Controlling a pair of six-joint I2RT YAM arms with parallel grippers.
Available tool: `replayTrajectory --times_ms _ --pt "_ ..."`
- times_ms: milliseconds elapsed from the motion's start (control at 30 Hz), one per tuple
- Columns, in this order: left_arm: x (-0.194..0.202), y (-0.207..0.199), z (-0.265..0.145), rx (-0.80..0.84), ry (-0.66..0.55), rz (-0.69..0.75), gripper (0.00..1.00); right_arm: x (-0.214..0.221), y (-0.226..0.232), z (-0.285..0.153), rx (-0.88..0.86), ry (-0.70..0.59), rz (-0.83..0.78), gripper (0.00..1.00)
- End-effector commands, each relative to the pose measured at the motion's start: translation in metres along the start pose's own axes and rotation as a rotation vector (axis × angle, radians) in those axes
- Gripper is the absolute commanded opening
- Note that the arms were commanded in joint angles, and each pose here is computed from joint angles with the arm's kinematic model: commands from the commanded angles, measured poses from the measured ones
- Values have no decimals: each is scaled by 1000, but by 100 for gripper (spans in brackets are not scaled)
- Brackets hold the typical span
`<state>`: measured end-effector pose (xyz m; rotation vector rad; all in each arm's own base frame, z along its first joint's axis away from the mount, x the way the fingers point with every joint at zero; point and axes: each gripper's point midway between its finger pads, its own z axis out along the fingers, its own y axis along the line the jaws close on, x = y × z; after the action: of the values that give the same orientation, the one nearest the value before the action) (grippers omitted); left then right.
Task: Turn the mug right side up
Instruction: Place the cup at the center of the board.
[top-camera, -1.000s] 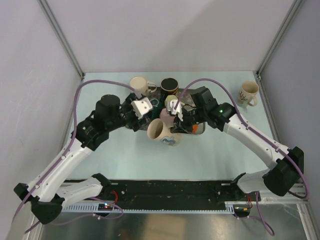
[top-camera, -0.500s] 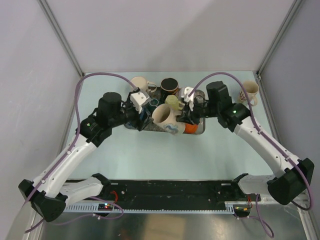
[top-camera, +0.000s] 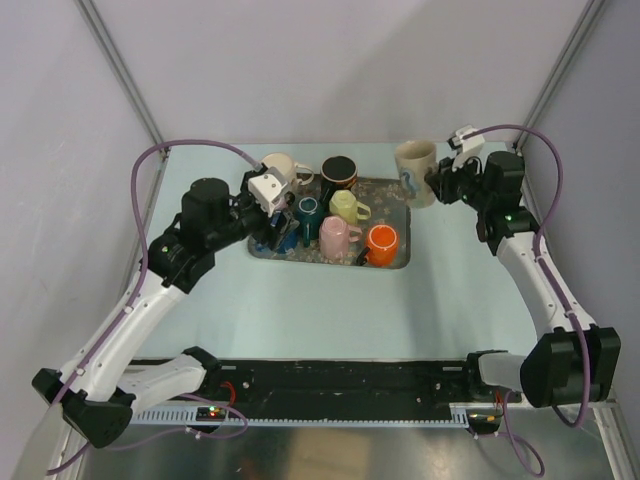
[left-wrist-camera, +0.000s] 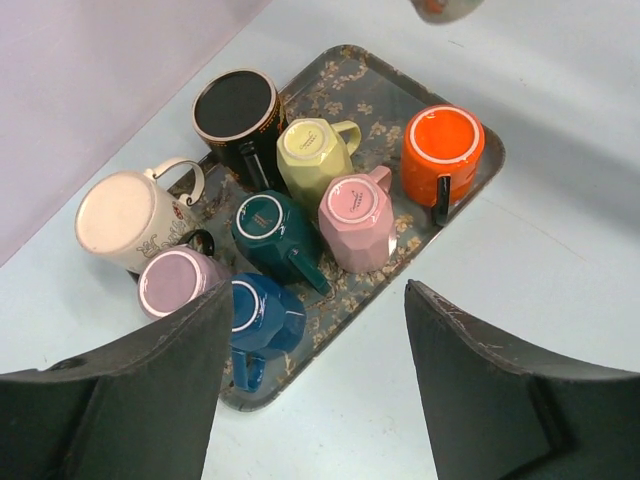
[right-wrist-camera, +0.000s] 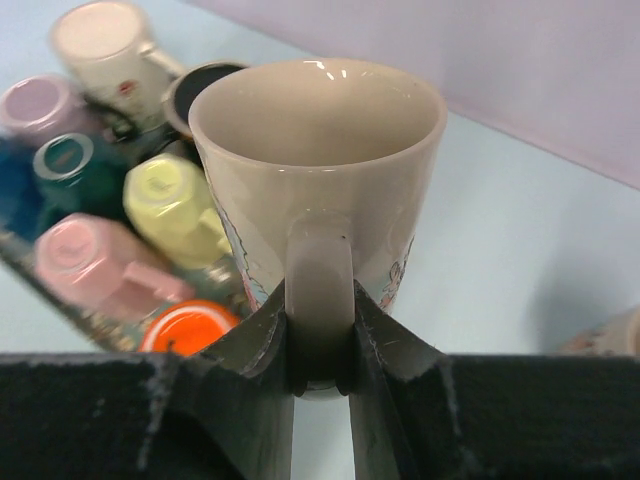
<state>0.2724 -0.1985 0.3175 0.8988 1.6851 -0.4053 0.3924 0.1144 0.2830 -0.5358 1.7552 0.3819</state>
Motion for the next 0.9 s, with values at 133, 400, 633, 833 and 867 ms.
replayTrajectory --times_ms 133,400,633,833,867 --pt "5 13 -10 -50 36 102 73 -56 -97 2 368 -296 -46 0" --pt "31 26 -20 -95 143 250 73 -12 -154 15 491 -248 -34 0" --pt "35 30 -22 -104 182 271 73 17 -176 27 505 -210 -19 0" --pt "36 31 -20 -103 195 271 73 36 -176 44 471 -184 -4 0" --pt "36 31 -20 -103 198 270 73 39 -176 46 467 -181 -3 0"
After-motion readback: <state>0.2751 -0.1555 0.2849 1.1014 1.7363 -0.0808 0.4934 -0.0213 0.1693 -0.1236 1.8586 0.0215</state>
